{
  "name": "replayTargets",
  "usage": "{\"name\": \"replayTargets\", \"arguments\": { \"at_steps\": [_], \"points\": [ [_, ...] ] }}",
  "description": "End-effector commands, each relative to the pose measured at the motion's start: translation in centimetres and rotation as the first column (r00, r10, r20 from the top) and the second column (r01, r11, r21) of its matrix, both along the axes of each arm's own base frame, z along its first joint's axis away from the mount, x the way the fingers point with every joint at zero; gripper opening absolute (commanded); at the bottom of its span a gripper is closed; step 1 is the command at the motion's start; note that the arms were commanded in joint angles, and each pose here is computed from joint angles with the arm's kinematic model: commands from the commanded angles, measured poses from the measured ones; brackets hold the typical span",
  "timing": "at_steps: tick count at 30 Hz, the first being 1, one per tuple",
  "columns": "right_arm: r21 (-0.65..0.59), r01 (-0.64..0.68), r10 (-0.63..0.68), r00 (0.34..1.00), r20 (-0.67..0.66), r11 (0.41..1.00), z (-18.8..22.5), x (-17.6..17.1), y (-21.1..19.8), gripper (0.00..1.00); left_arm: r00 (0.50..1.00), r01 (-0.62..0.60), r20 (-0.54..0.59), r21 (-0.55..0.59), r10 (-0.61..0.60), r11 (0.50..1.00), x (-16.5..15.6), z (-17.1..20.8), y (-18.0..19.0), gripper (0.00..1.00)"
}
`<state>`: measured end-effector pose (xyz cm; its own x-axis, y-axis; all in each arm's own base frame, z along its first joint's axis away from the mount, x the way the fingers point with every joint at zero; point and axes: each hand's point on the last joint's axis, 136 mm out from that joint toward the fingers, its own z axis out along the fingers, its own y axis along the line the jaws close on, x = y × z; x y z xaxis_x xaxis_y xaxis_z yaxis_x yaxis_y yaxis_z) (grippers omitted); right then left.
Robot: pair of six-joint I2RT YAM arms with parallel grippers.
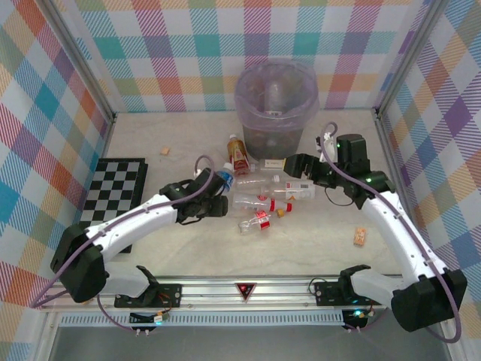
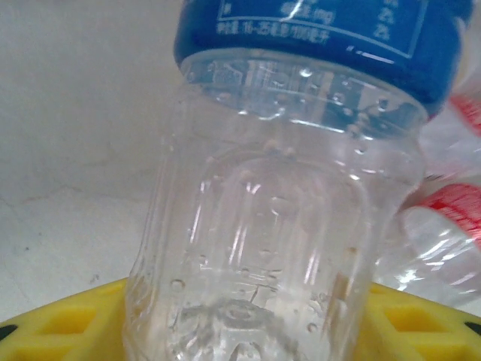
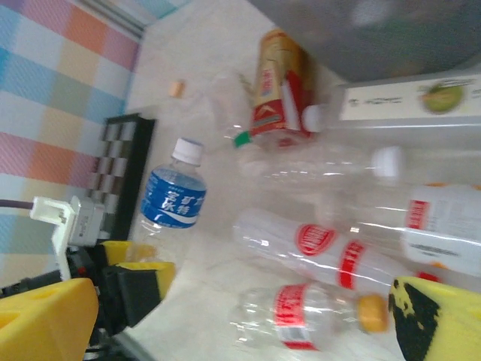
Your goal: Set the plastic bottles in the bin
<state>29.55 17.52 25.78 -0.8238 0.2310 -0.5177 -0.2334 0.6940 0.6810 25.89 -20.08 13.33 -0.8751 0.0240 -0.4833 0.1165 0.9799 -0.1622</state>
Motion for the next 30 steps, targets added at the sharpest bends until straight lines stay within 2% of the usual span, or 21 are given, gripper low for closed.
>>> {"name": "replayTargets", "arguments": {
  "at_steps": [1,5,7,10,21,24,30],
  "points": [
    [0.217,-0.078,0.083,0.997,-0.013,0.973,1.7,0.6,2.8,0.98,0.998,0.027,0.054,-0.047,-0.024,0.999,0.4,2.8,-0.7,0.54],
    [0.261,-0.110,0.123,0.992,-0.034,0.959,1.5,1.0,4.9,0.98,0.992,0.082,0.111,-0.225,-0.058,0.971,1.2,5.0,-4.1,0.53],
    [0.259,-0.130,0.146,0.988,-0.044,0.957,1.0,1.1,6.2,0.98,0.987,0.122,0.137,-0.326,-0.081,0.937,1.5,6.1,-6.1,0.52],
    [0.273,-0.154,0.175,0.983,-0.055,0.950,0.6,1.4,7.5,0.98,0.983,0.159,0.152,-0.417,-0.104,0.895,1.4,7.0,-8.0,0.51],
    [0.305,-0.225,0.265,0.960,-0.095,0.925,-1.1,3.1,11.4,0.97,0.979,0.194,0.139,-0.434,-0.147,0.880,0.8,6.1,-9.9,0.51],
    [0.316,-0.226,0.273,0.956,-0.111,0.921,-1.8,3.4,11.9,0.94,0.981,0.190,0.127,-0.426,-0.149,0.885,0.7,5.6,-9.9,0.51],
    [0.312,-0.228,0.279,0.952,-0.130,0.922,-2.5,3.4,12.1,0.71,0.983,0.175,0.120,-0.418,-0.137,0.892,1.0,5.1,-10.0,0.51]
  ]
}}
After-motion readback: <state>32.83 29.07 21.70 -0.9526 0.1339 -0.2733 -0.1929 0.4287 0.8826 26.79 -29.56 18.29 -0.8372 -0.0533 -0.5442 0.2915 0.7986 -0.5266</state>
